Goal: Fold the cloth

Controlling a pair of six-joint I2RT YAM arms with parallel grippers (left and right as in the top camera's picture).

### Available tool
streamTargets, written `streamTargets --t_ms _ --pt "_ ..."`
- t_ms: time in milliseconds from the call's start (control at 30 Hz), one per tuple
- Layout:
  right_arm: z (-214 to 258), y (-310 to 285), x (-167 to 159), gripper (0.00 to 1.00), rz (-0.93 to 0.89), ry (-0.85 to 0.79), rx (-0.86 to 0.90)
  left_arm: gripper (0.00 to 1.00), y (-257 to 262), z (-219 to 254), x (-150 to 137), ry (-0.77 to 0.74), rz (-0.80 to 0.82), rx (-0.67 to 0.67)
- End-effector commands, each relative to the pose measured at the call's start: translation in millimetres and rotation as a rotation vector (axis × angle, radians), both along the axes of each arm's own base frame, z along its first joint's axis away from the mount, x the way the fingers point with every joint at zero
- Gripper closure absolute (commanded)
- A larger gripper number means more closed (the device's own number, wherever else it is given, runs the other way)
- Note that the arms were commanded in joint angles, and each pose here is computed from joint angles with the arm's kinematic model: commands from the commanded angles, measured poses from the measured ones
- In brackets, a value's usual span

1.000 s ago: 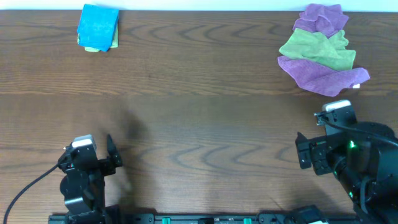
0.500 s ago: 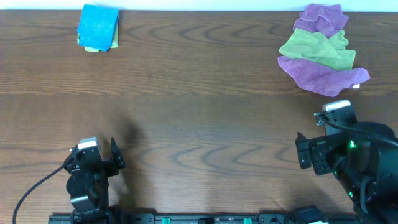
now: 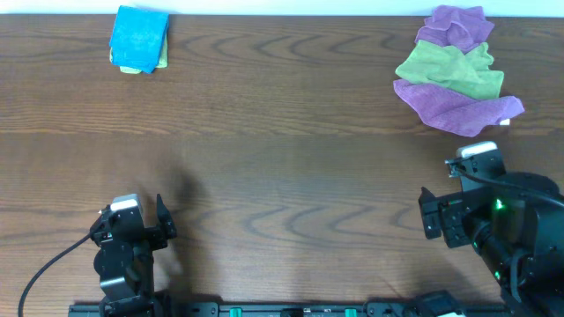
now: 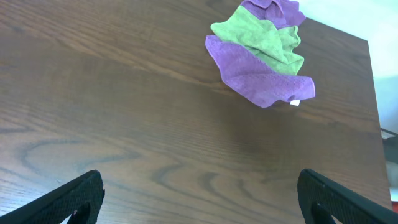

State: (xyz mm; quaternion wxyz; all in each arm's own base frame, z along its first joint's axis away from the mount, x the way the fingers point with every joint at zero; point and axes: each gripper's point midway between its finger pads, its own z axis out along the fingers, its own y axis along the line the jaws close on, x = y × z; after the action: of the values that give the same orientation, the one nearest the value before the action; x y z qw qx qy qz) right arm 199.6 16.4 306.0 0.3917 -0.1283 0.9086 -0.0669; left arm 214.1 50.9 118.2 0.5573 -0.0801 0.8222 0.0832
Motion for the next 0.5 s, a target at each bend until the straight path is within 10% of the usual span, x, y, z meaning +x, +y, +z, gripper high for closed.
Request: streamTargets --t_ms 0,467 --pt "0.1 -2.5 0.1 0.01 -0.004 -0.002 -0.014 0.05 4.6 -7.3 -0.9 0.013 0.021 0.015" --pt "0.1 -2.5 0.1 0.01 -0.004 -0.002 -0.014 0.05 4.6 -7.2 -0.8 0.013 0.021 0.015"
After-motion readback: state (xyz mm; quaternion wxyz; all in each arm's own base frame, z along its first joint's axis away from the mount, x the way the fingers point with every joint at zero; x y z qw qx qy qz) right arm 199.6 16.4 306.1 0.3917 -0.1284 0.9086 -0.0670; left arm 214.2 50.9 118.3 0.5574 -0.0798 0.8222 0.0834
